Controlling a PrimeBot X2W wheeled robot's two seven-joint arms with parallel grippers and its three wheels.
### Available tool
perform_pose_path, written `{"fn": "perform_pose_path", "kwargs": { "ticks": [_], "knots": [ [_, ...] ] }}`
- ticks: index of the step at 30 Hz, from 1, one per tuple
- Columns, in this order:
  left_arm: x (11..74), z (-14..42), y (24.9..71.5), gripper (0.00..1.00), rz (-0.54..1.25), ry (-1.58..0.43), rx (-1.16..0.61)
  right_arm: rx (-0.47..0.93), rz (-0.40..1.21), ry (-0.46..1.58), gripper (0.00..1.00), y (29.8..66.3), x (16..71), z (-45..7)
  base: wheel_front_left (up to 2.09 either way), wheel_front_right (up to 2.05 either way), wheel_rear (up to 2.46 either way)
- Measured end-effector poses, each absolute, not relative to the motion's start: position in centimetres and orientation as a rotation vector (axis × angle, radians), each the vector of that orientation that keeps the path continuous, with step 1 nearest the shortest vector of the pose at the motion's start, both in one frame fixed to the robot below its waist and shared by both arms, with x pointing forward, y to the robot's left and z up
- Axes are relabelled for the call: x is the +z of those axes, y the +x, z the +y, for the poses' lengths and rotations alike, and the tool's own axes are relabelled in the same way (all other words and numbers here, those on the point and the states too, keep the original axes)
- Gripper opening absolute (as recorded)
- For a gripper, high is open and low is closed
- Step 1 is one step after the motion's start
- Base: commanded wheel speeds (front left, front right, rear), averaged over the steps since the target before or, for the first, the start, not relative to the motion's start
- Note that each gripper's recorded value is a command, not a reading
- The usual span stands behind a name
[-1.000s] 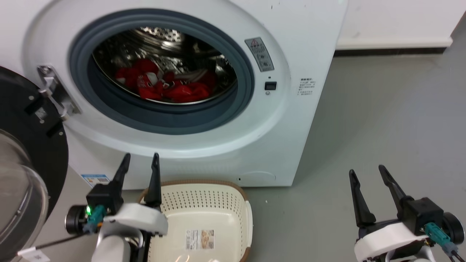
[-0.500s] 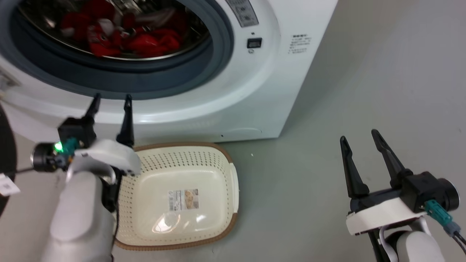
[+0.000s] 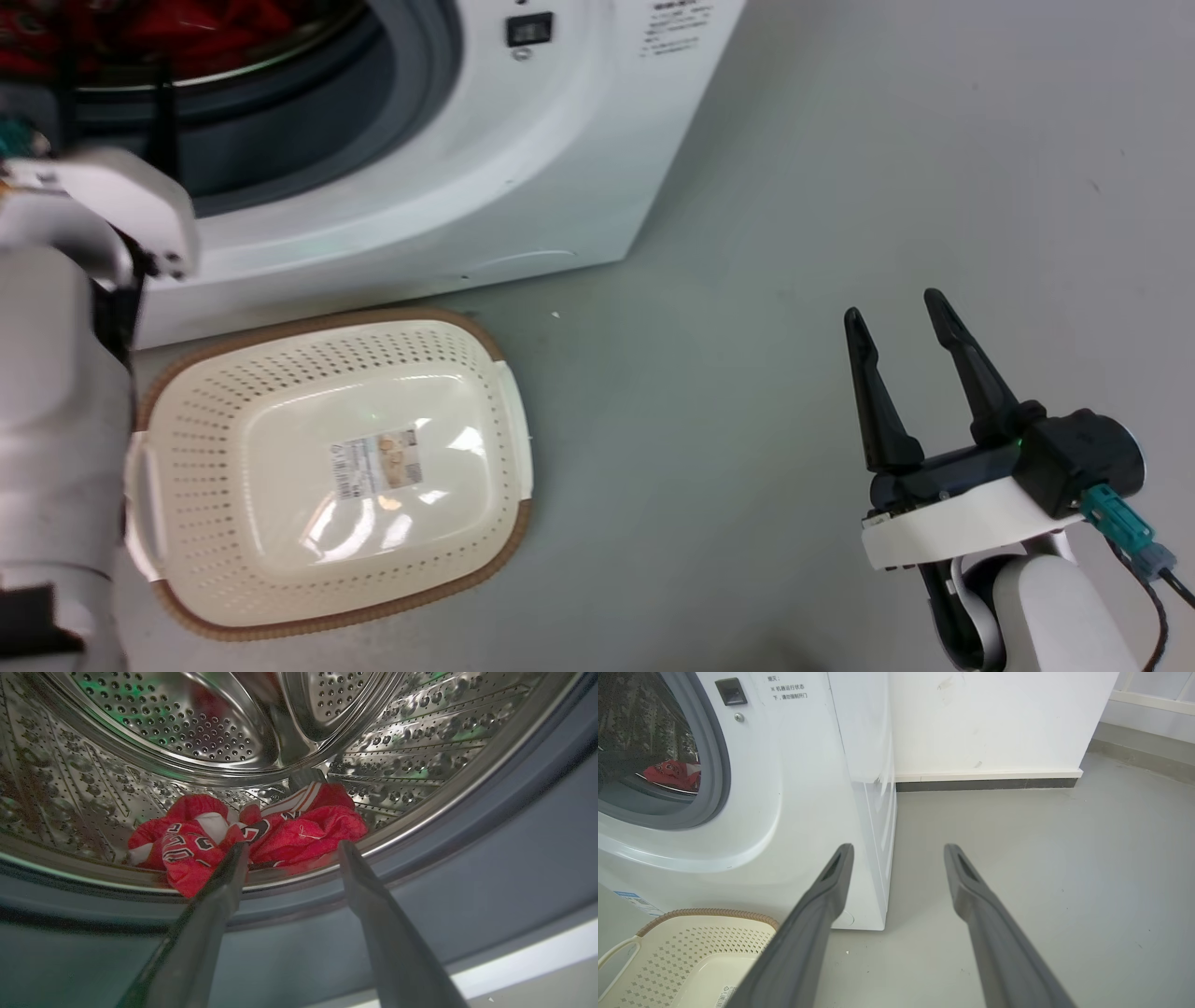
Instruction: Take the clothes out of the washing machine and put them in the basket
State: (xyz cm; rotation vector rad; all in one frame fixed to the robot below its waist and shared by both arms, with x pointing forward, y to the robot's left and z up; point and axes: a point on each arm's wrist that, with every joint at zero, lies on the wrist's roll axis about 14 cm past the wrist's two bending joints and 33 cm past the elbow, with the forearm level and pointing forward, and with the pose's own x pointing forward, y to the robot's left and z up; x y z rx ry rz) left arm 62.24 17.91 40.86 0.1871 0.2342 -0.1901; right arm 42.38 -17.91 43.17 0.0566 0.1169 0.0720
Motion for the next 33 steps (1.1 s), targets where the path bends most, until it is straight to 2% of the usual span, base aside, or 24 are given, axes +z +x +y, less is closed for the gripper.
{"fn": "perform_pose_path", "kwargs": {
  "ticks": [15,24,33],
  "knots": [
    [38.9,18.3,71.4,1.00,0.446,0.396,-0.197,-0.025,0.199,0.096,1.00,41.6,40.2,-20.8,0.00,0.00,0.00],
    [36.2,19.7,73.9,1.00,0.679,0.540,-0.181,-0.067,0.241,0.106,1.00,41.2,38.8,-21.9,0.00,0.00,0.00],
    [33.4,22.3,74.1,1.00,0.898,0.542,-0.121,-0.098,0.295,0.117,1.00,40.6,37.1,-22.6,0.00,0.00,0.00]
  ]
}}
